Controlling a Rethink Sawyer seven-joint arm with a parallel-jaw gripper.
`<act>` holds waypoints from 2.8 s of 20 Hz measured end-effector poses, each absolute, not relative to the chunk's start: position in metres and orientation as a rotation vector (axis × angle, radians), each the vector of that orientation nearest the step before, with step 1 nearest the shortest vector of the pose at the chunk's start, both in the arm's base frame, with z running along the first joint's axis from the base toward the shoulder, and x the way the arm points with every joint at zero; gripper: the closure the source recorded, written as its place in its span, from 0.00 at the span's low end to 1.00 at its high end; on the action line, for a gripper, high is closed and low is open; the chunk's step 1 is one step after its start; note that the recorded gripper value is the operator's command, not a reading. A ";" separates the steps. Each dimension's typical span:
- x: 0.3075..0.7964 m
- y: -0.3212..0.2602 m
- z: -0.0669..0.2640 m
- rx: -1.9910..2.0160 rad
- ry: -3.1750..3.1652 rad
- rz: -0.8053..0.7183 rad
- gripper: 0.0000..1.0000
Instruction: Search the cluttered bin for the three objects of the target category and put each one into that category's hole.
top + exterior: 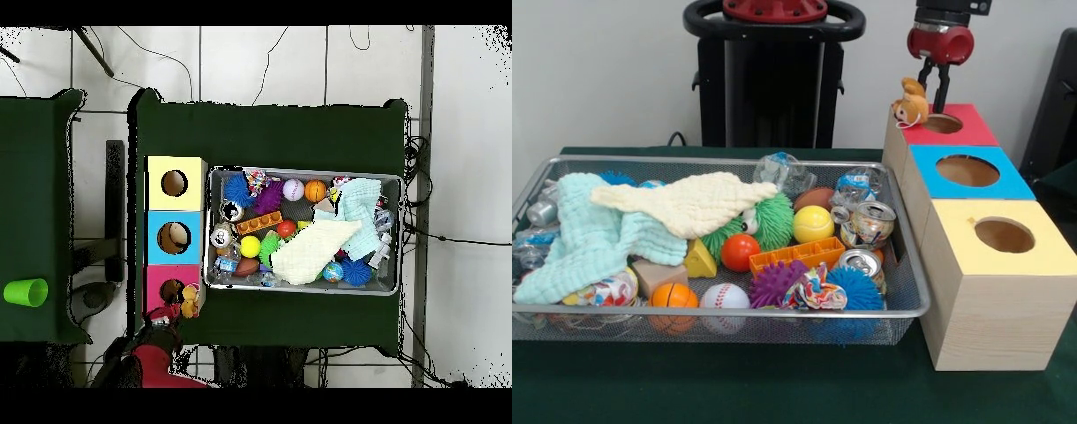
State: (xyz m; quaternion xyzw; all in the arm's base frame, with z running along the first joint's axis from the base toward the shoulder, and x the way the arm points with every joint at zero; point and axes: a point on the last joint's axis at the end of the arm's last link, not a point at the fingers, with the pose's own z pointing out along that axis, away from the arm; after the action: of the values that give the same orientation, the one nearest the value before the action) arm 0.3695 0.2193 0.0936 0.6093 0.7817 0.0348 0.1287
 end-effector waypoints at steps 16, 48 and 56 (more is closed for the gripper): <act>0.390 0.216 0.103 1.874 2.253 0.096 0.00; 0.465 0.215 0.203 1.931 2.183 0.287 0.00; 0.468 0.219 0.224 1.903 2.164 0.347 0.00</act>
State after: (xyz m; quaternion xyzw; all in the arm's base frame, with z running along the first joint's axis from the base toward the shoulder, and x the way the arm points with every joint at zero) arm 0.4675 0.2193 0.2245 0.6510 0.7402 0.1187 0.1193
